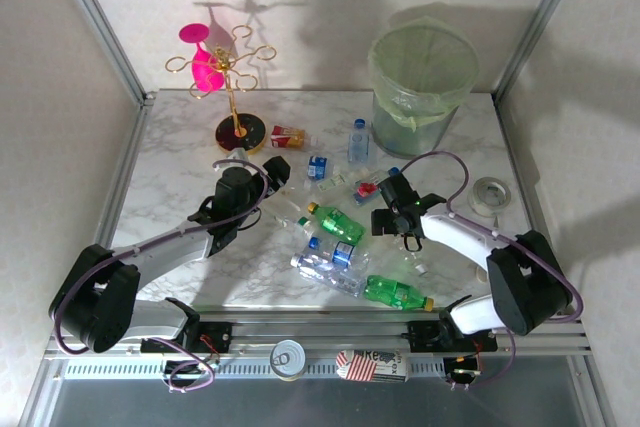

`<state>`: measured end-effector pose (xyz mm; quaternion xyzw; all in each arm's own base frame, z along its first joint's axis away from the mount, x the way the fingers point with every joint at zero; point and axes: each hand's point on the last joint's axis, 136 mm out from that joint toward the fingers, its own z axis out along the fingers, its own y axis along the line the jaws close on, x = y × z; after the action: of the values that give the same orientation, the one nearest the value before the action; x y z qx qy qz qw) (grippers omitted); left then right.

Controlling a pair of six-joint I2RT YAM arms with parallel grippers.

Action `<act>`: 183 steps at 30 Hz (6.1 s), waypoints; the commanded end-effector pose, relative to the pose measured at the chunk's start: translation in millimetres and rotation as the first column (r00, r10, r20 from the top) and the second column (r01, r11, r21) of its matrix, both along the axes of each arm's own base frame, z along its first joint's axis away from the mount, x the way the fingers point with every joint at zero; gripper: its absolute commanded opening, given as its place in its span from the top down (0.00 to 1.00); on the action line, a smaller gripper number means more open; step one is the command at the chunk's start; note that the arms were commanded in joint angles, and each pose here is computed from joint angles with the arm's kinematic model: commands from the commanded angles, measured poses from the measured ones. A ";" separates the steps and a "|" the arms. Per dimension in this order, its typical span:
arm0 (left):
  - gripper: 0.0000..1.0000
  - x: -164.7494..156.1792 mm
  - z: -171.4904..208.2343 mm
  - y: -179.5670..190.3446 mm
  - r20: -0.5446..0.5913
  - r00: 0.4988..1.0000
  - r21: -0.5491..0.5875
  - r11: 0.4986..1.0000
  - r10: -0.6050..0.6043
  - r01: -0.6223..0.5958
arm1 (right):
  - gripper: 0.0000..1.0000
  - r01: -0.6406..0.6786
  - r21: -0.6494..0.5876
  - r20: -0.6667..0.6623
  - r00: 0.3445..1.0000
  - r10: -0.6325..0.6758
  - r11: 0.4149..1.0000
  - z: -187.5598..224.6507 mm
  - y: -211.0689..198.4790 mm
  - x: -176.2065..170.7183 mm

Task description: Put the plastic bottles in the bin

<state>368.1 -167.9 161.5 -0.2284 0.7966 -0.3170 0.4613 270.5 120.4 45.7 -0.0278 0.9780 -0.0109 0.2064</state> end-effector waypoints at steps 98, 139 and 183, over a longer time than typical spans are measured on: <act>0.00 -21.5 50.2 47.2 0.177 0.981 0.092 0.991 0.079 -0.096 | 0.01 -0.146 0.161 0.860 0.506 -0.066 0.976 398.3 6.3 240.9; 0.00 11.7 37.7 -2.4 0.139 0.990 -0.024 0.999 -0.036 0.040 | 0.05 -0.214 -0.113 -0.282 0.943 0.175 0.970 33.0 17.9 -120.8; 0.00 13.3 51.1 13.4 0.160 0.987 0.032 0.999 0.023 -0.029 | 0.30 -0.256 -0.217 -0.289 0.938 0.188 0.942 -17.2 19.8 -110.4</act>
<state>381.0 -161.4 197.9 -0.2032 0.7707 -0.3233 0.5101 164.6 140.9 29.6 -0.1618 0.9783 -0.1077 0.0719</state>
